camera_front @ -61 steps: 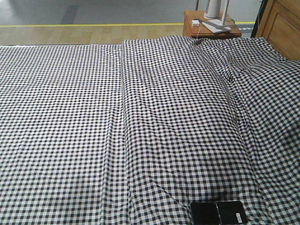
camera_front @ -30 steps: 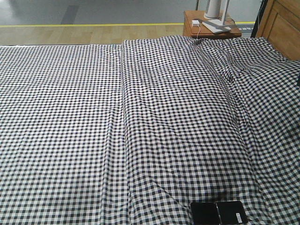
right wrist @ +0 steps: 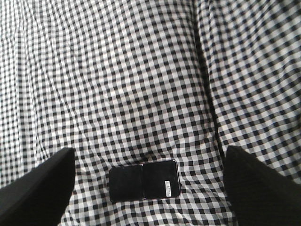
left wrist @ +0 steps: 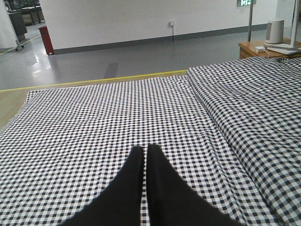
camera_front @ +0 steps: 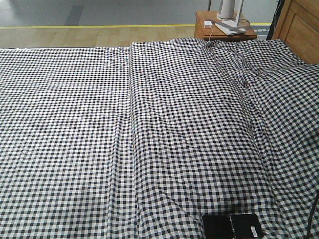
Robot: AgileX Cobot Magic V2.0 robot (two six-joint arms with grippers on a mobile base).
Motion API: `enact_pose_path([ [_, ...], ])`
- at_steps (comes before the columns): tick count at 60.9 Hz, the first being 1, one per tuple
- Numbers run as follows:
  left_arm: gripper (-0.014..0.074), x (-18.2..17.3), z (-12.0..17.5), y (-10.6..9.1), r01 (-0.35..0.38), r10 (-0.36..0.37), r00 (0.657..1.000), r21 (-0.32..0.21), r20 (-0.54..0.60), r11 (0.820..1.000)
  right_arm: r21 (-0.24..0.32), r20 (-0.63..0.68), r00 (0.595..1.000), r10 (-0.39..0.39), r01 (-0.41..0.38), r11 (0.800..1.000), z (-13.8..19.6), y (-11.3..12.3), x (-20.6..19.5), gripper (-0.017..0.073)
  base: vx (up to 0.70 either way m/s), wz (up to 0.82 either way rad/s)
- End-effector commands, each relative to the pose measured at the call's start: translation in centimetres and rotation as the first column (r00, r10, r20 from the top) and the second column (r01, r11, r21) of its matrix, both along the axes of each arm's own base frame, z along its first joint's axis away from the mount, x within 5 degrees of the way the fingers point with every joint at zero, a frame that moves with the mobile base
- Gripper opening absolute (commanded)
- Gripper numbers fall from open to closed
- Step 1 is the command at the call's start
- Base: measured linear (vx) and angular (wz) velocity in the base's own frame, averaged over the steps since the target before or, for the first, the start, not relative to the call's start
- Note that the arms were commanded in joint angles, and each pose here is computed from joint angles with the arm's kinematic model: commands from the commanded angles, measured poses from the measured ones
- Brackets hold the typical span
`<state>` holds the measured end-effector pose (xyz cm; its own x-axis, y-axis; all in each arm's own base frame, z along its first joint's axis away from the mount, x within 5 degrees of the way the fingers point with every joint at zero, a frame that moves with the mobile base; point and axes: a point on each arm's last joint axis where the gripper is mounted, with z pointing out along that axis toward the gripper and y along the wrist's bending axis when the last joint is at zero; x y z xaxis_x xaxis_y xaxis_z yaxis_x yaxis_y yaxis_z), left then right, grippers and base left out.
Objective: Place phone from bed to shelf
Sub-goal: 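Lower the right gripper toward the black phone at the bed edge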
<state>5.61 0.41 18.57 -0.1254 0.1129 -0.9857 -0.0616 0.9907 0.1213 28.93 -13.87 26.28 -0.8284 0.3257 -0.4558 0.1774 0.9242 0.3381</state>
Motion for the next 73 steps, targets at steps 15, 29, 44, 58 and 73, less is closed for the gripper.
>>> enact_pose_path([
  [15, 0.0001, -0.1, 1.5, 0.0, -0.003, 0.003, 0.994, -0.006, 0.108, 1.000, 0.113, -0.055, 0.993, 0.106, -0.099, 0.989, -7.2, -2.3, 2.8, 0.0595, 0.00, 0.00],
  [29, 0.0001, -0.1, 1.5, 0.0, -0.003, 0.003, 0.994, -0.006, 0.108, 1.000, 0.228, -0.137, 0.978, 0.157, -0.123, 0.966, -13.7, -2.5, 3.6, 0.0595, 0.00, 0.00],
  [44, 0.0001, -0.1, 1.5, 0.0, -0.003, 0.003, 0.994, -0.006, 0.108, 1.000, 0.352, -0.211, 0.943, 0.256, -0.171, 0.920, -18.8, -1.9, 3.1, 0.0595, 0.00, 0.00],
  [58, 0.0001, -0.1, 1.5, 0.0, -0.003, 0.003, 0.994, -0.006, 0.108, 1.000, 0.431, -0.220, 0.921, 0.321, -0.204, 0.879, -22.1, -1.2, 2.6, 0.0595, 0.00, 0.00],
  [73, 0.0001, -0.1, 1.5, 0.0, -0.003, 0.003, 0.994, -0.006, 0.108, 1.000, 0.518, -0.242, 0.905, 0.349, -0.184, 0.836, -25.9, -0.4, 1.9, 0.0595, 0.00, 0.00],
])
